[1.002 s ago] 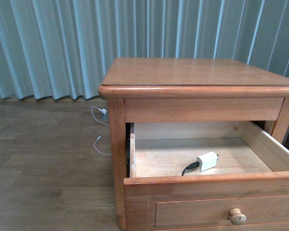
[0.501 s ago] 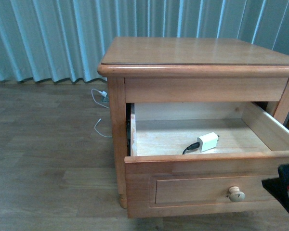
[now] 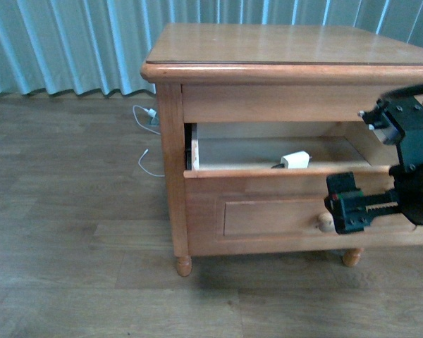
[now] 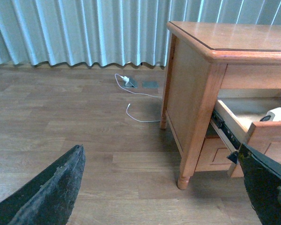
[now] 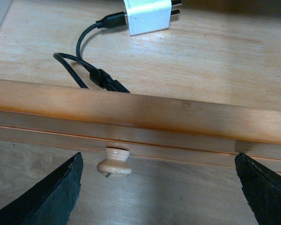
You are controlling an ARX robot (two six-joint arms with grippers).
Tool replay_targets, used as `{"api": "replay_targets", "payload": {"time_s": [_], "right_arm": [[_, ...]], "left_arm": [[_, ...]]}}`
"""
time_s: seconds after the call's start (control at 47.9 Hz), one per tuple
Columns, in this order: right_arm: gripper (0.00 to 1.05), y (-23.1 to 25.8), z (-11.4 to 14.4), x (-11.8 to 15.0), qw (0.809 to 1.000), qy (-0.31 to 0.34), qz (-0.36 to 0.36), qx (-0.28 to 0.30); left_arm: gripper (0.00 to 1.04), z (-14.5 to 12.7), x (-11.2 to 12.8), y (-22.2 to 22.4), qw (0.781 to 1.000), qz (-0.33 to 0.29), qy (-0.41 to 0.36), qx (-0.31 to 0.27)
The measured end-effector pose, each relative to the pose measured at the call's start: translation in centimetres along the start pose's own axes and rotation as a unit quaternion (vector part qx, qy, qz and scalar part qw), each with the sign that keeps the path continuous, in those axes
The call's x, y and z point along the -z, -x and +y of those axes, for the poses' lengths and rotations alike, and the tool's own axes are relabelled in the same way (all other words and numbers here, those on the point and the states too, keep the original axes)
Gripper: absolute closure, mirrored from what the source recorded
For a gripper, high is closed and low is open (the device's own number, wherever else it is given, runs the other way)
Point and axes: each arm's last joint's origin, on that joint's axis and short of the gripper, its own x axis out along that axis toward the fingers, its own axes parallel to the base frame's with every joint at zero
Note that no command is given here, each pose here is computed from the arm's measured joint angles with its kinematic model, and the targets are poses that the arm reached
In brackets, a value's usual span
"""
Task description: Put charger into drawer
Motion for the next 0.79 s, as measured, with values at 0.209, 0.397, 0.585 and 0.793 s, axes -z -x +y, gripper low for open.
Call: {"api": "replay_targets", "payload": {"time_s": [0.209,0.397,0.585,0.793], "right_arm": [[0.08,-2.5,0.5,-1.9,0.999,-0.004,-0.031,0.016],[0.08,-5.7,0.4,-3.8,0.997,-0.031,-0.059,0.044],[0.08,-8.0,0.3,-5.6,0.993,-0.055,-0.088,0.063],[0.08,-9.4,0.2,-6.9,0.987,-0.080,-0.115,0.083]], "left_arm": [[0.06,0.0,0.0,0.0,1.000,0.000,0.000,0.000],[0.06,0.0,0.0,0.0,1.000,0.000,0.000,0.000],[0.06,0.0,0.0,0.0,1.000,0.000,0.000,0.000],[0.06,0.0,0.0,0.0,1.000,0.000,0.000,0.000]]}}
